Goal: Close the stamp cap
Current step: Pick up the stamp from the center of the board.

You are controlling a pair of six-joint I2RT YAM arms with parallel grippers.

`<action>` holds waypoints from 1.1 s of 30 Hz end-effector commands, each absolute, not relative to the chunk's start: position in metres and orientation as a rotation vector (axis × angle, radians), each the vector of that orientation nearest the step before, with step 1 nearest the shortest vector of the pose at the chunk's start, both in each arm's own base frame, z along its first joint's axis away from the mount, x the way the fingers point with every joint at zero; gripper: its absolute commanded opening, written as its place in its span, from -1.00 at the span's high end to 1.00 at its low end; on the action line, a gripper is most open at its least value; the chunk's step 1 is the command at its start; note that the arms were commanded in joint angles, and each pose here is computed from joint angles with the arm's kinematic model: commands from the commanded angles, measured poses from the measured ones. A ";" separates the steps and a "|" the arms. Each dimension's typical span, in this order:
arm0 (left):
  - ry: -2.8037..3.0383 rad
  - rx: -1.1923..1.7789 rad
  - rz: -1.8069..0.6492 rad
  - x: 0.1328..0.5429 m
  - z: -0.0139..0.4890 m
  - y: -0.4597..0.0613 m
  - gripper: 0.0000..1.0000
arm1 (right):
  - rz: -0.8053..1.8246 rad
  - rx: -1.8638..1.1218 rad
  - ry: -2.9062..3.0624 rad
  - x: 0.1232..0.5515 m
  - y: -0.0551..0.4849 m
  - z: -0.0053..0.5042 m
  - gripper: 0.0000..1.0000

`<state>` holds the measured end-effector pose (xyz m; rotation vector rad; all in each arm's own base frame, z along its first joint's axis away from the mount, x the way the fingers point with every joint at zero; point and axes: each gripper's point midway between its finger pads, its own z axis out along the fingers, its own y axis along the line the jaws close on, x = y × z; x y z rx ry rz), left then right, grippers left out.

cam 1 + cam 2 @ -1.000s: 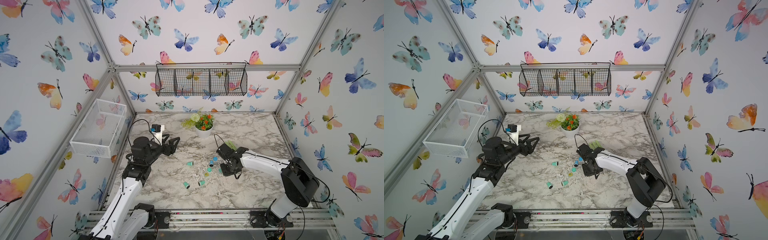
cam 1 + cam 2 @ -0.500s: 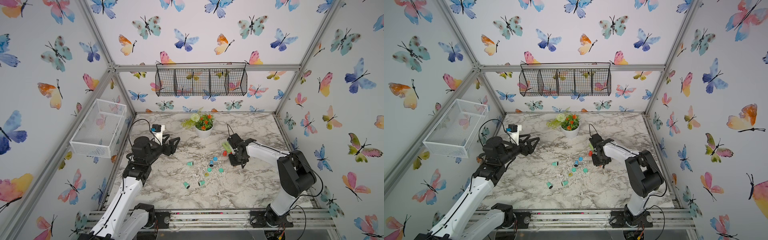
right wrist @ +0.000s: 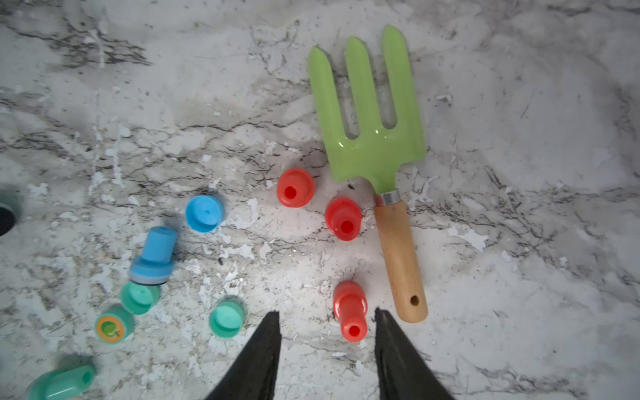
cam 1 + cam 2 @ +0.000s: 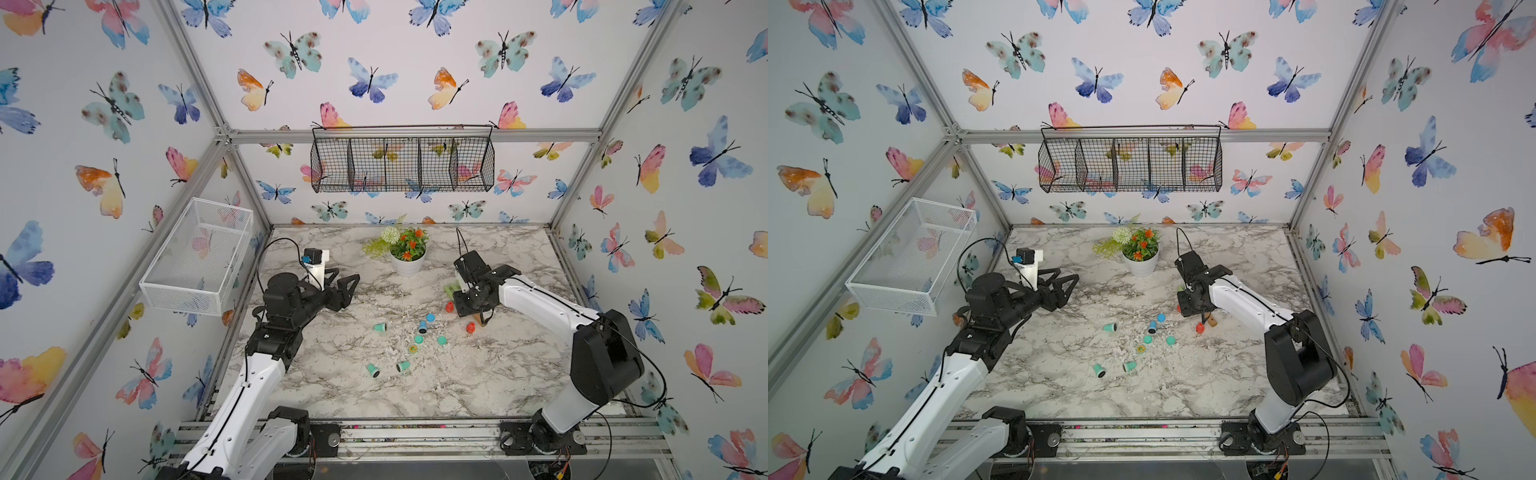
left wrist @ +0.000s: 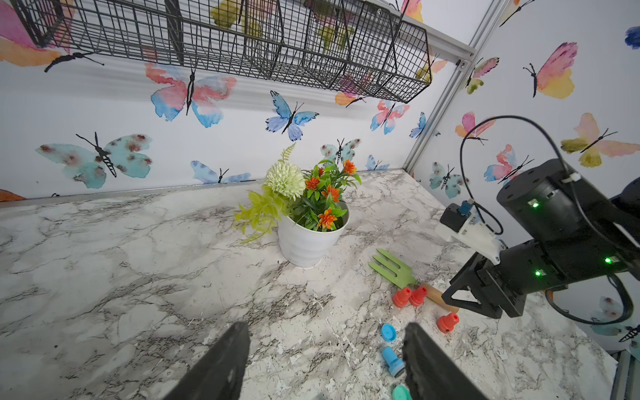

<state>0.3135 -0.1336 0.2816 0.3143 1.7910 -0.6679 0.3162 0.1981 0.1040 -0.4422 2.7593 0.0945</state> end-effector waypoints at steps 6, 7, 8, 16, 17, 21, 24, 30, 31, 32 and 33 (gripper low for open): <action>1.805 0.302 -0.670 0.315 0.278 -0.132 -0.44 | 0.238 -0.571 2.826 0.287 0.275 0.086 0.17; 1.806 0.301 -0.670 0.315 0.277 -0.132 -0.44 | 0.243 -0.551 2.829 0.289 0.280 0.084 0.18; 1.808 0.301 -0.668 0.315 0.277 -0.132 -0.44 | 0.272 -0.538 2.829 0.291 0.286 0.082 0.18; 1.808 0.299 -0.669 0.314 0.278 -0.131 -0.44 | 0.261 -0.317 2.917 0.303 0.298 0.048 0.21; 1.808 0.298 -0.668 0.314 0.278 -0.131 -0.44 | 0.255 -0.300 2.912 0.306 0.299 0.047 0.22; 1.802 0.300 -0.669 0.313 0.280 -0.131 -0.44 | 0.228 -0.283 2.927 0.313 0.303 0.037 0.29; 1.800 0.299 -0.669 0.313 0.280 -0.131 -0.44 | 0.223 -0.276 2.951 0.311 0.304 0.029 0.35; 1.798 0.301 -0.677 0.312 0.281 -0.131 -0.44 | 0.228 -0.287 2.993 0.305 0.305 0.021 0.42; 1.796 0.299 -0.677 0.313 0.282 -0.131 -0.44 | 0.232 -0.290 3.000 0.304 0.305 0.019 0.43; 1.794 0.300 -0.677 0.312 0.282 -0.131 -0.44 | 0.229 -0.290 3.006 0.303 0.304 0.018 0.43; 1.796 0.299 -0.677 0.313 0.282 -0.131 -0.44 | 0.225 -0.292 3.012 0.302 0.304 0.017 0.44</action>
